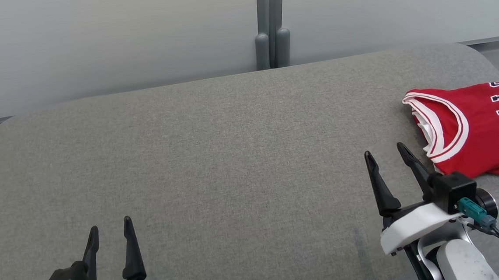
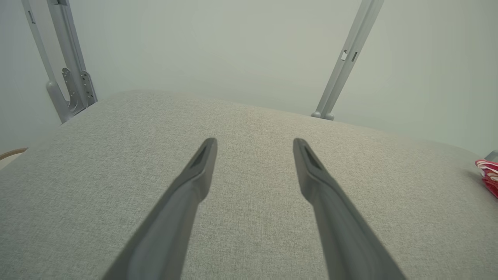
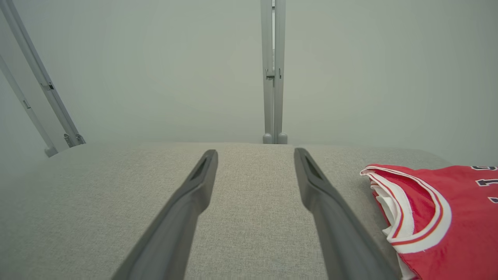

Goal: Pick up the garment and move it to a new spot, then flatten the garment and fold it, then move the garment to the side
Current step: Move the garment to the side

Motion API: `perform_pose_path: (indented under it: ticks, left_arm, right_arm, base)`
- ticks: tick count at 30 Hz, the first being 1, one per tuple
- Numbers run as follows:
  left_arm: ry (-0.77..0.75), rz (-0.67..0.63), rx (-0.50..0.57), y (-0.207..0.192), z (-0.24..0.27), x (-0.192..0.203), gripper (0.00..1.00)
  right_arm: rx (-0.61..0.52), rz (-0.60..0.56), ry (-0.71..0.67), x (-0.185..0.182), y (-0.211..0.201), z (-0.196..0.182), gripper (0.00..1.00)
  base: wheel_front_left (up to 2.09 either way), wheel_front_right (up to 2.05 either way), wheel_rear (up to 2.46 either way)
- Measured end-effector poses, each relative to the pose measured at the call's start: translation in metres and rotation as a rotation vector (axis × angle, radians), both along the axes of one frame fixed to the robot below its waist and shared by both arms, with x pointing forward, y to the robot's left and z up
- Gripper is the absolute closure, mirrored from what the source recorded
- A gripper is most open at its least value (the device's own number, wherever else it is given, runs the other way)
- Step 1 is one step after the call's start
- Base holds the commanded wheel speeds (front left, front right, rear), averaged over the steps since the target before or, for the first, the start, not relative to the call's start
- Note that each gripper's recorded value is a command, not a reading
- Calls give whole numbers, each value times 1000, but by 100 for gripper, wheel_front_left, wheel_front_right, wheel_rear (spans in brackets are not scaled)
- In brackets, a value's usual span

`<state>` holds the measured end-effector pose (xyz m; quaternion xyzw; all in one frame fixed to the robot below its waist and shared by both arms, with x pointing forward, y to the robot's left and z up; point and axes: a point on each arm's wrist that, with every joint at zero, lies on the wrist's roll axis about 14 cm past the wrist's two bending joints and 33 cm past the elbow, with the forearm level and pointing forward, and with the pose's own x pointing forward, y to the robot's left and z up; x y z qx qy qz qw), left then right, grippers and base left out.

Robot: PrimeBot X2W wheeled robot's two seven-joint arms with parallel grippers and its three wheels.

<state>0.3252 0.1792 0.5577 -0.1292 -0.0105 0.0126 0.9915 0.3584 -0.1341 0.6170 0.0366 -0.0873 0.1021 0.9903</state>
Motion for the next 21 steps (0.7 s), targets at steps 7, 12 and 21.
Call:
perform_pose_path:
  ticks: [7, 12, 21]
  left_arm:
    - [-5, -16, 4, -4, 1, -2, 0]
    - [-8, -18, 9, -4, 2, -1, 0]
    - [-16, -23, 14, -7, 5, -1, 0]
  right_arm:
    - [18, 25, 29, -4, 8, -10, 0]
    - [29, 27, 37, -4, 9, -12, 0]
    - [37, 28, 38, -6, 9, -14, 0]
  base:
    - [0, 0, 0]
    - [0, 0, 0]
    - [0, 0, 0]
